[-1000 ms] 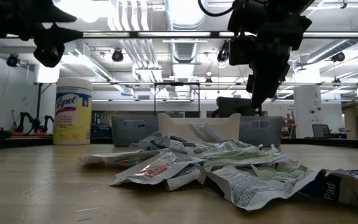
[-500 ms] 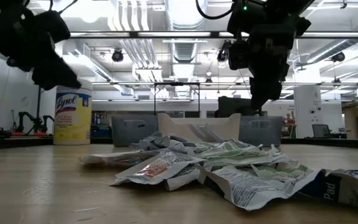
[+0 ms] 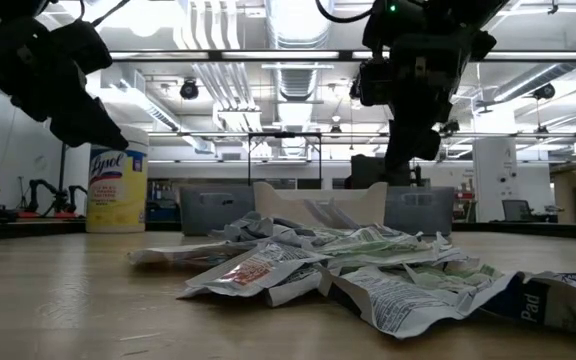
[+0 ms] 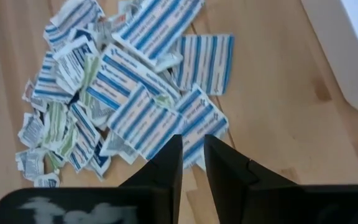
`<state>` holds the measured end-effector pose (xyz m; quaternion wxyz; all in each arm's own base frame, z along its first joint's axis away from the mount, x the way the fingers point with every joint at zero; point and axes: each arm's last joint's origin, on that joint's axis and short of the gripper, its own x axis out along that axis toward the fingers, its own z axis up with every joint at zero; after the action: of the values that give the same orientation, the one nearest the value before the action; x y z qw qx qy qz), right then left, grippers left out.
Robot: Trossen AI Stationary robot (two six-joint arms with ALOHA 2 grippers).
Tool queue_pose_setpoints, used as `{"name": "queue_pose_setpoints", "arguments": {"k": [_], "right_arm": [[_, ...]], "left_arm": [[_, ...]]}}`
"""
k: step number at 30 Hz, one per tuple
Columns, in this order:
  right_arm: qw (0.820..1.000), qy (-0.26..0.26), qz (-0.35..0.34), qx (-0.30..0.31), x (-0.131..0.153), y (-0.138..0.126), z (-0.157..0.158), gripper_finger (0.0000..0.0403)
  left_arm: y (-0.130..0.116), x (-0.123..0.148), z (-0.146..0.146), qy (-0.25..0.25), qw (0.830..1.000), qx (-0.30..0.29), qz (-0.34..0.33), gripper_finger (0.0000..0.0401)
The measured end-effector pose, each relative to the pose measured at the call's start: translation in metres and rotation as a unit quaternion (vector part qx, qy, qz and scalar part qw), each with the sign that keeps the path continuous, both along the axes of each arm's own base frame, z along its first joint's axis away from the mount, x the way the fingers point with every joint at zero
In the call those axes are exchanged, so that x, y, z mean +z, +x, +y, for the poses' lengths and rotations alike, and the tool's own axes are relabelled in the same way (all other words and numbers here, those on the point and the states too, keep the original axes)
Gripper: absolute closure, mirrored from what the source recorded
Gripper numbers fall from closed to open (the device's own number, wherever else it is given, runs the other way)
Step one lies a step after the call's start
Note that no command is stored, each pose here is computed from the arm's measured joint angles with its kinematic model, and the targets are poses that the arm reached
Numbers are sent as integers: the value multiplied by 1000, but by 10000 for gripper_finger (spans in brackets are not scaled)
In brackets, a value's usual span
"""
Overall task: Pick & Place First Aid Supplies
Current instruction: Put the blue bandage pack into the right black bin
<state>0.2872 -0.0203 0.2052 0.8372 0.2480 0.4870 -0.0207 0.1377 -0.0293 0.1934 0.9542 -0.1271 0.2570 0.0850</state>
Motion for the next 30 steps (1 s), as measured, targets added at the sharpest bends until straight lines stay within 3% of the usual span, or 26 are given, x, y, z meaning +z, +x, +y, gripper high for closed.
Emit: {"name": "queue_pose_setpoints", "arguments": {"k": [6,13,24,30], "right_arm": [[1000,1,-2,-6,0,1,0,278],[999,-40,1,-28,-1,1,-1,228],[997,-68,5,-32,-2,1,6,229],[996,-70,51,-19,-27,9,12,221]], "left_arm": [[0,0,1,9,1000,14,-2,240],[0,0,1,9,1000,14,-2,240],[0,0,1,9,1000,15,-2,240],[0,0,1,10,1000,15,-2,240]]}}
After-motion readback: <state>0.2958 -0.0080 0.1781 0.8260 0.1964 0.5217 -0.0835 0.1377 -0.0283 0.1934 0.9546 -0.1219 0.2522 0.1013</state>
